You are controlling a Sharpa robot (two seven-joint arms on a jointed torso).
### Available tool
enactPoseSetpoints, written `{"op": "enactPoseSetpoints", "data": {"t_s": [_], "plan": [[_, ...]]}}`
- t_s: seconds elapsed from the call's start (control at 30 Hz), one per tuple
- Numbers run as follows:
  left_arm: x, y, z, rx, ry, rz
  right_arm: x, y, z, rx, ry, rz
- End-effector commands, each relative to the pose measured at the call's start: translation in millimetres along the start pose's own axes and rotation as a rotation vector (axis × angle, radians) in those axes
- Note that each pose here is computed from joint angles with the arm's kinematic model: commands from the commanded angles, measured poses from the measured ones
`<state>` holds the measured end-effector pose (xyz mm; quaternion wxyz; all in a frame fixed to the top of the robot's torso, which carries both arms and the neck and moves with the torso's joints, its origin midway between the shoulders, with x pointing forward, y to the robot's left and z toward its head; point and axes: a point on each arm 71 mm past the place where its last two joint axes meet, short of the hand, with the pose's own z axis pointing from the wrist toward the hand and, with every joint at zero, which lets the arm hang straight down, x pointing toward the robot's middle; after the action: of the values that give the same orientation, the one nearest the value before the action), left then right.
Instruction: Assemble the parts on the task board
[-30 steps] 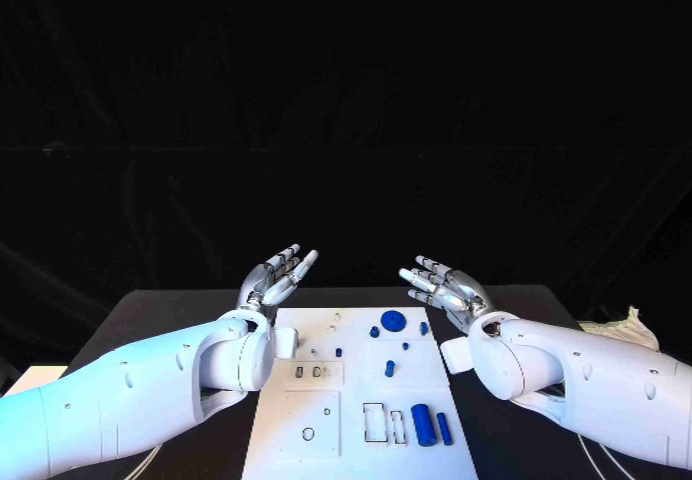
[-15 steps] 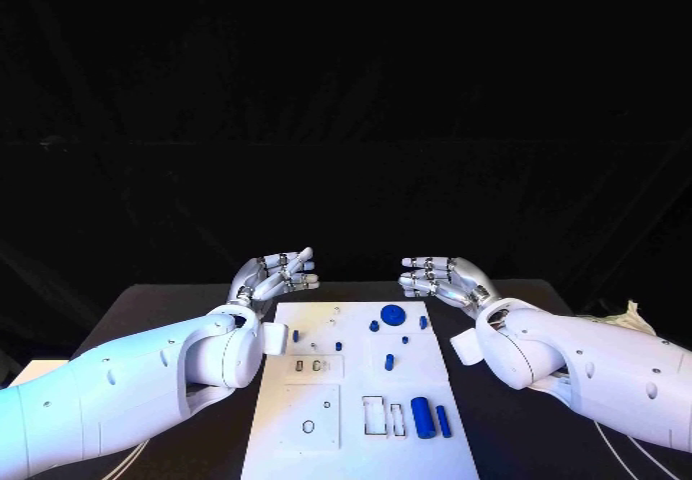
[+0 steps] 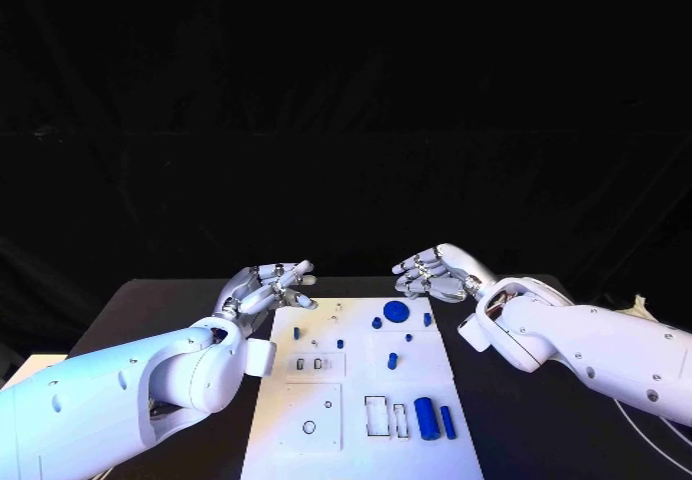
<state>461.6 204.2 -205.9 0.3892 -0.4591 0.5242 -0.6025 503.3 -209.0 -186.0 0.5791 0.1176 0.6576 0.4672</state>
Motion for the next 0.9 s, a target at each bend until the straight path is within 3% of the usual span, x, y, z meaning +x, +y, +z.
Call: {"op": "enactPoseSetpoints", "data": {"t_s": [0.03,0.17,0.37,0.6,0.9], "plan": [[7.6,-4.0,-7.5,-0.022,0.052,-0.041,4.8,5.5,2.3,-0.004,0.135,-0.328],[9.4,-9.7,-16.9,-0.036,0.056,-0.066,2.4,12.0,4.3,0.002,0.165,-0.484],[15.1,-18.7,-27.0,-0.038,0.081,-0.091,-1.4,24.1,9.6,-0.001,0.170,-0.663],[22.2,-22.1,-29.3,-0.035,0.104,-0.105,-3.3,34.9,15.2,-0.005,0.161,-0.774],[24.7,-23.1,-31.0,-0.037,0.115,-0.110,-2.8,43.7,20.3,-0.015,0.158,-0.824]]}}
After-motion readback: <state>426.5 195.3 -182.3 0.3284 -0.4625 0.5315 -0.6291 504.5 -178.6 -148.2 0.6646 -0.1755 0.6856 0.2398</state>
